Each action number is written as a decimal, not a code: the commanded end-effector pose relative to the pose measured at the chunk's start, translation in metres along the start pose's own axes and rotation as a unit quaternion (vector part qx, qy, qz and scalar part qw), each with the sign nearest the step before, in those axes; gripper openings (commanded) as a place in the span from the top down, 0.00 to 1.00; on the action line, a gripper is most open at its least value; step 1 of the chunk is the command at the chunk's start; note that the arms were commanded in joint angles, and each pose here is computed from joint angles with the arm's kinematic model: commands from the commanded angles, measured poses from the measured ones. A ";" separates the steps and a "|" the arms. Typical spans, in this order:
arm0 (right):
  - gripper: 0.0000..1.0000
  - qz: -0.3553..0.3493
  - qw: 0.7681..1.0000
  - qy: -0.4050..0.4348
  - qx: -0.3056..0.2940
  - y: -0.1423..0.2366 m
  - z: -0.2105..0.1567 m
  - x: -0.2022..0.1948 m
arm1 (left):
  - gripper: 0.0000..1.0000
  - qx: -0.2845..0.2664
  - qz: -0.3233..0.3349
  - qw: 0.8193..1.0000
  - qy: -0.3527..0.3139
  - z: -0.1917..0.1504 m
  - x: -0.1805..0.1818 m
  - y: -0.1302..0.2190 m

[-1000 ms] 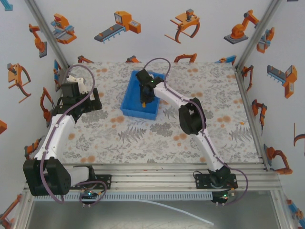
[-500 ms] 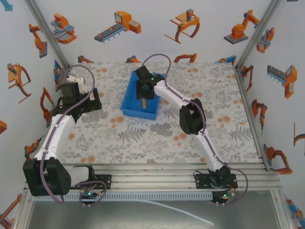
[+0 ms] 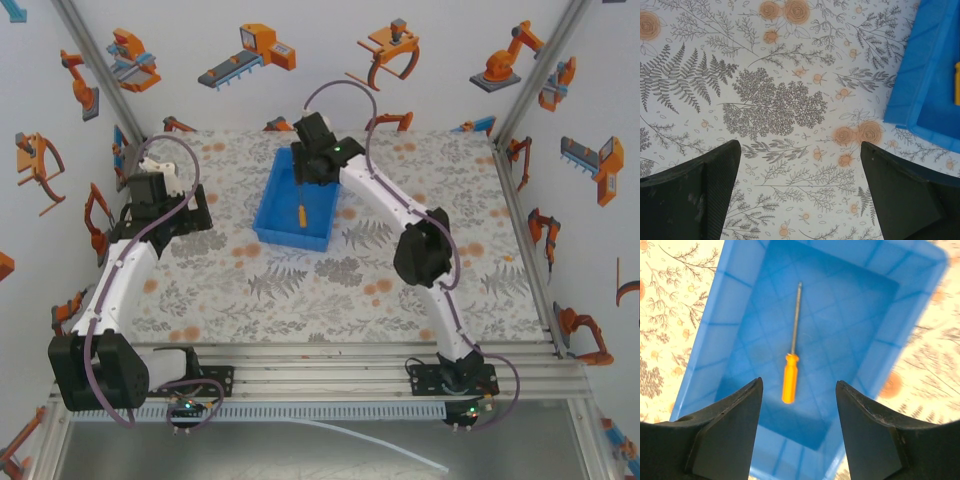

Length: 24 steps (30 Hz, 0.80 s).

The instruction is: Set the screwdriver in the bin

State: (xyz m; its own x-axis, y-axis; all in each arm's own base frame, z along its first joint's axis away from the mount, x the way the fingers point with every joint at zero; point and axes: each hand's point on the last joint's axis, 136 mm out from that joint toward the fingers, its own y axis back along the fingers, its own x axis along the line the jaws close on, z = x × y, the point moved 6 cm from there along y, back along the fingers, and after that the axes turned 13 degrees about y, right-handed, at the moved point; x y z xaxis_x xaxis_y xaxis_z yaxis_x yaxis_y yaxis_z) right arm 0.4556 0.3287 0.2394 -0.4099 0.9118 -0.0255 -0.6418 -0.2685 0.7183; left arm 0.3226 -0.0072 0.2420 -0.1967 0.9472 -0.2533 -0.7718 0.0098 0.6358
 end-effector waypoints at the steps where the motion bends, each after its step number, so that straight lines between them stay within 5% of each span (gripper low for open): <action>1: 0.42 -0.033 0.998 -0.001 -0.054 0.048 0.017 -0.034 | 0.03 -0.020 0.002 1.000 -0.002 0.001 0.001 -0.002; 10: 0.38 -0.097 0.990 -0.060 -0.082 0.092 -0.048 -0.128 | 0.03 -0.061 -0.004 0.998 -0.001 -0.011 0.008 -0.024; 13: 0.21 -0.133 0.986 -0.057 -0.088 0.102 -0.081 -0.154 | 0.03 -0.084 -0.008 0.996 -0.011 -0.019 0.011 -0.035; 21: 0.18 -0.232 0.967 -0.068 -0.075 0.109 -0.161 -0.214 | 0.03 -0.114 -0.014 0.993 -0.041 -0.039 0.020 -0.079; 24: 0.17 -0.255 0.962 -0.071 -0.064 0.106 -0.187 -0.230 | 0.03 -0.080 -0.018 0.996 -0.032 -0.045 0.023 -0.093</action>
State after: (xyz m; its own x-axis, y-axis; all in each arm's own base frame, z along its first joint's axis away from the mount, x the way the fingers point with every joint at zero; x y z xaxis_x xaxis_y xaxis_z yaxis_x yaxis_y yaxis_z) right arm 0.3583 0.0492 0.1845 0.0043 0.9784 -0.2066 -0.7604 0.1374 0.6348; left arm 0.3479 -0.0023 0.1344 -0.1664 0.9627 -0.2133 -0.8200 -0.0150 0.5721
